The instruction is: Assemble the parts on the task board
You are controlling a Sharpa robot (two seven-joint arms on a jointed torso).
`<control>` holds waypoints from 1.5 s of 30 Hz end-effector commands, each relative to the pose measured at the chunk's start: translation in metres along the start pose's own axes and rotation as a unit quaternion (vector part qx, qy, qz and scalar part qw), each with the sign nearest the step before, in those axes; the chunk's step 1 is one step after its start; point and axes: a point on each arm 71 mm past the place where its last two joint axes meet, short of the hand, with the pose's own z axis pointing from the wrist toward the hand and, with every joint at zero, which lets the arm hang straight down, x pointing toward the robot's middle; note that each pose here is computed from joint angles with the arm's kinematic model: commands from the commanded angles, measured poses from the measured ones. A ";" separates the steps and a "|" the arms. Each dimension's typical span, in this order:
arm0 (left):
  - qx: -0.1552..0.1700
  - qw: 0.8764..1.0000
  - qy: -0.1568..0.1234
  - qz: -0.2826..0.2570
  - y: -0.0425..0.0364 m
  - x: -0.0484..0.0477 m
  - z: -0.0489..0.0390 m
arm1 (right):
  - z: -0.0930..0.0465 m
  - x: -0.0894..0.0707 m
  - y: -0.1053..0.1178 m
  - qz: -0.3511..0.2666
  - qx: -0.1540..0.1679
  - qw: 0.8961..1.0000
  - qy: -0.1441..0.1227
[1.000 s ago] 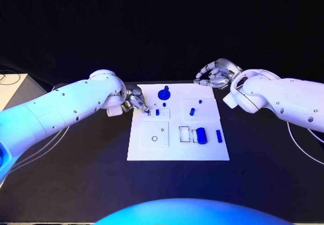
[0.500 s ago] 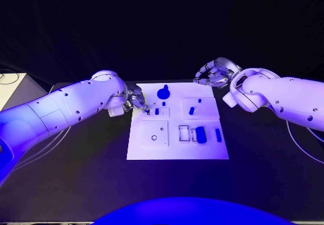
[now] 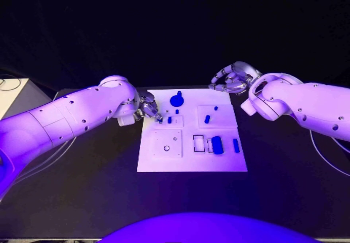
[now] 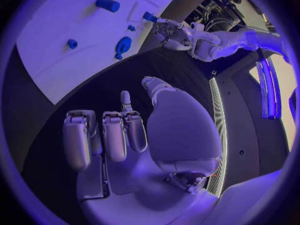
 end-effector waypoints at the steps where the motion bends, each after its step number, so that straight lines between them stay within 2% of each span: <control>1: 0.006 1.000 0.014 0.006 -0.0022 0.0026 -0.0007 | 0.000 0.001 0.001 -0.001 -0.003 1.000 0.004; 14: 0.004 1.000 0.023 0.010 0.0001 0.0033 -0.0016 | 0.000 0.001 0.001 -0.001 -0.003 1.000 0.004; 33: -0.005 1.000 0.010 0.006 0.0045 0.0001 0.0000 | 0.000 0.000 0.000 -0.001 -0.002 1.000 0.004; 45: -0.002 1.000 0.018 0.009 0.0014 0.0021 0.0014 | 0.000 0.000 0.000 -0.001 -0.002 1.000 0.004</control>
